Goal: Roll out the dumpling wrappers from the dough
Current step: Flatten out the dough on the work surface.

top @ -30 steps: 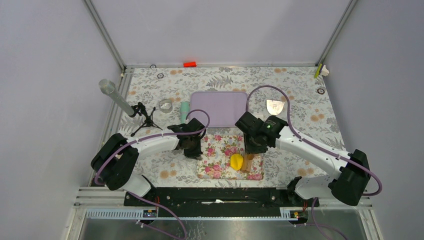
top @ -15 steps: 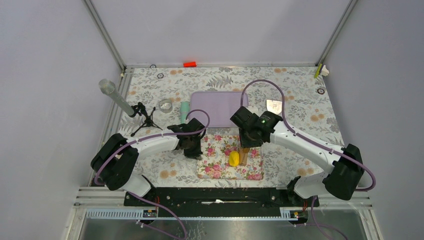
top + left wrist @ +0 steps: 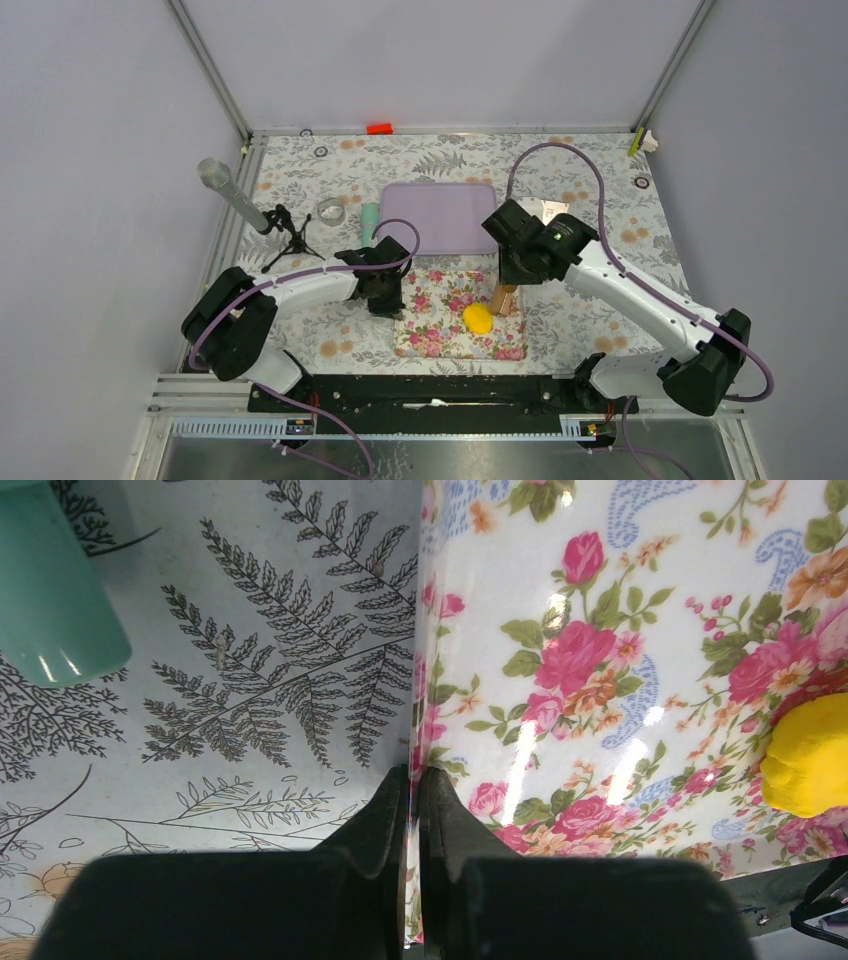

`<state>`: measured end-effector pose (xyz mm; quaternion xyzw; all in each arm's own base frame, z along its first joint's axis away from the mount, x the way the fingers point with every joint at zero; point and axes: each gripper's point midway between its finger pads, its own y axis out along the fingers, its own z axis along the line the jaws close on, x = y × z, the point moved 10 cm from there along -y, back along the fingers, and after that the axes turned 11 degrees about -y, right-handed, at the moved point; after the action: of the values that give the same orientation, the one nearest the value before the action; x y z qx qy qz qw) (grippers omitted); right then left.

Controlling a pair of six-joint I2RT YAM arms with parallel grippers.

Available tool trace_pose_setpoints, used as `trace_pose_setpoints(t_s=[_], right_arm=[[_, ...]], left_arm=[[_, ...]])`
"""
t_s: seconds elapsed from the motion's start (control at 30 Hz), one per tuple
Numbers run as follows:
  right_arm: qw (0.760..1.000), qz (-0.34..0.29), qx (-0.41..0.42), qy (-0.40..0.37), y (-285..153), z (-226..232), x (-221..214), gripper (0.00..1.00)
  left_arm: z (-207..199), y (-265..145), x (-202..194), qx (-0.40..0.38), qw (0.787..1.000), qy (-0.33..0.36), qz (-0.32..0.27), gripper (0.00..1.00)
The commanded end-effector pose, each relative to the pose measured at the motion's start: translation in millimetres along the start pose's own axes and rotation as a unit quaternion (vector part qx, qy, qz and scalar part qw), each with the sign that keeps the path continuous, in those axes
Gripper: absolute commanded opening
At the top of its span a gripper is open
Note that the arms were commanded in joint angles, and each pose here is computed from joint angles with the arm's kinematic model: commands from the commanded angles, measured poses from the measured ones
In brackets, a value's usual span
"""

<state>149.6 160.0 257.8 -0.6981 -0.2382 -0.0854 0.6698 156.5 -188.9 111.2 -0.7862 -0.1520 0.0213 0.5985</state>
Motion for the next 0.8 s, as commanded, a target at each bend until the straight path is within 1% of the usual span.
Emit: trace_pose_setpoints(t_s=[0.0,0.07,0.17,0.27,0.4,0.53,0.77], right_arm=[[0.995,-0.046,0.023,0.082,-30,-4,9,0.00],[0.991,-0.055,0.042,0.117,-34,-3,8,0.00],[0.986,-0.036,0.055,0.155,-31,2,4,0.00],[0.983,-0.015,0.054,0.176,-26,5,-1,0.00],[0.976,-0.011,0.076,0.202,-19,9,-7,0.00],[0.977,-0.010,0.062,0.203,-16,8,-11,0.00],[0.979,0.001,0.078,0.188,-12,18,-14,0.00]], left_arm=[[11,-1,4,0.032,0.999,0.005,-0.033,0.00],[11,-1,4,0.032,0.999,0.004,-0.032,0.00],[10,-1,4,0.030,0.999,0.004,-0.032,0.00],[9,-2,4,0.030,0.999,0.004,-0.032,0.00],[9,0,5,0.031,0.999,0.005,-0.029,0.00],[9,0,4,0.032,0.999,0.005,-0.028,0.00],[7,2,6,0.037,0.999,0.005,-0.026,0.00]])
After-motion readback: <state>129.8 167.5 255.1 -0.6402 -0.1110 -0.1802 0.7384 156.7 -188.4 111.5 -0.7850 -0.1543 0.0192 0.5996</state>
